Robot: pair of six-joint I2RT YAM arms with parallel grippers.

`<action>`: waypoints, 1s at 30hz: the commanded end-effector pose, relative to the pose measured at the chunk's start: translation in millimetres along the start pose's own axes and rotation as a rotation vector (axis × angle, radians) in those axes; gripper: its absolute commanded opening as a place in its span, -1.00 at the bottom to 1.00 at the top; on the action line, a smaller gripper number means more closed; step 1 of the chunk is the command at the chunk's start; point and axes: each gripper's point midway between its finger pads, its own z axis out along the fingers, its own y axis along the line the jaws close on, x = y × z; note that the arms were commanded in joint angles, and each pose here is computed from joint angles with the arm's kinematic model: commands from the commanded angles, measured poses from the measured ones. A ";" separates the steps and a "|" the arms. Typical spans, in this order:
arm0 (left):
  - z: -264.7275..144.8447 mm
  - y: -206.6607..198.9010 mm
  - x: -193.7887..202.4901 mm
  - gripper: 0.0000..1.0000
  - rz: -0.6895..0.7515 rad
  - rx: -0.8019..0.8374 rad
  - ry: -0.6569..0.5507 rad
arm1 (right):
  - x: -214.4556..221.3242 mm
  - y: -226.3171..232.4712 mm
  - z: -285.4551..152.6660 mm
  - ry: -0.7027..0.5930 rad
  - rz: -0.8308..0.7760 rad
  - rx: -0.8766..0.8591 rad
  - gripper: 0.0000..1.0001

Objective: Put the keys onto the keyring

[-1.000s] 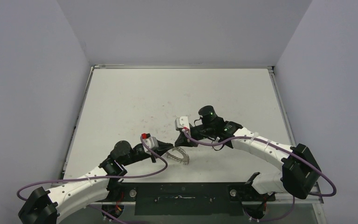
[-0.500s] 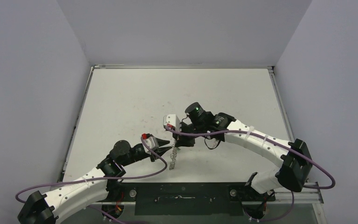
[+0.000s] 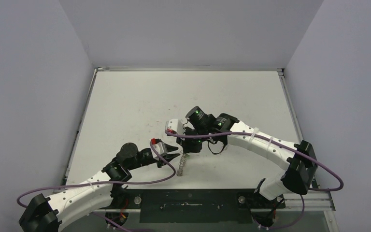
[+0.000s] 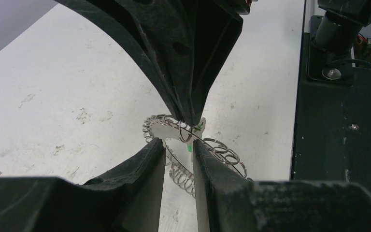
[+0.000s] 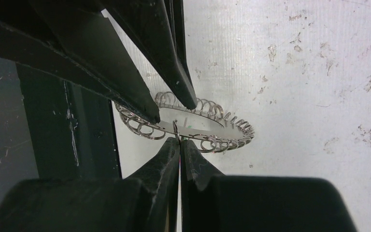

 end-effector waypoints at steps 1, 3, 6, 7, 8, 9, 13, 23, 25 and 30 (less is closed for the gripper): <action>7.6 -4.7 -31.2 -0.48 0.038 0.055 -0.078 | -19.6 -1.2 -3.5 -0.031 -0.014 0.017 -1.00; 9.5 -5.3 -30.0 -0.48 0.033 0.062 -0.077 | -21.2 0.2 -2.1 -0.033 -0.018 0.011 -1.00; 11.6 -6.1 -27.9 -0.50 0.029 0.071 -0.071 | -24.9 3.8 -1.2 -0.051 -0.030 -0.005 -1.00; 12.4 -6.3 -26.3 -0.52 0.026 0.072 -0.067 | -26.4 4.4 -1.4 -0.058 -0.033 -0.006 -1.00; 12.9 -6.1 -25.8 -0.54 0.025 0.072 -0.066 | -26.8 4.8 -1.1 -0.062 -0.034 -0.008 -1.00; 13.4 -6.0 -24.6 -0.57 0.023 0.072 -0.062 | -28.0 6.1 -1.3 -0.067 -0.035 -0.012 -1.00; 15.1 -5.5 -24.2 -0.62 0.015 0.071 -0.068 | -27.8 7.6 0.3 -0.070 -0.038 -0.018 -1.00; 17.4 -5.0 -31.3 -0.62 0.010 0.071 -0.093 | -24.2 8.2 6.1 -0.056 -0.033 -0.027 -1.00; 16.9 -5.4 -32.1 -0.69 0.011 0.074 -0.097 | -23.4 7.8 7.2 -0.053 -0.028 -0.027 -1.00; 15.1 -7.6 -31.5 -1.00 0.010 0.081 -0.098 | -23.1 5.7 9.3 -0.049 -0.016 -0.020 -1.00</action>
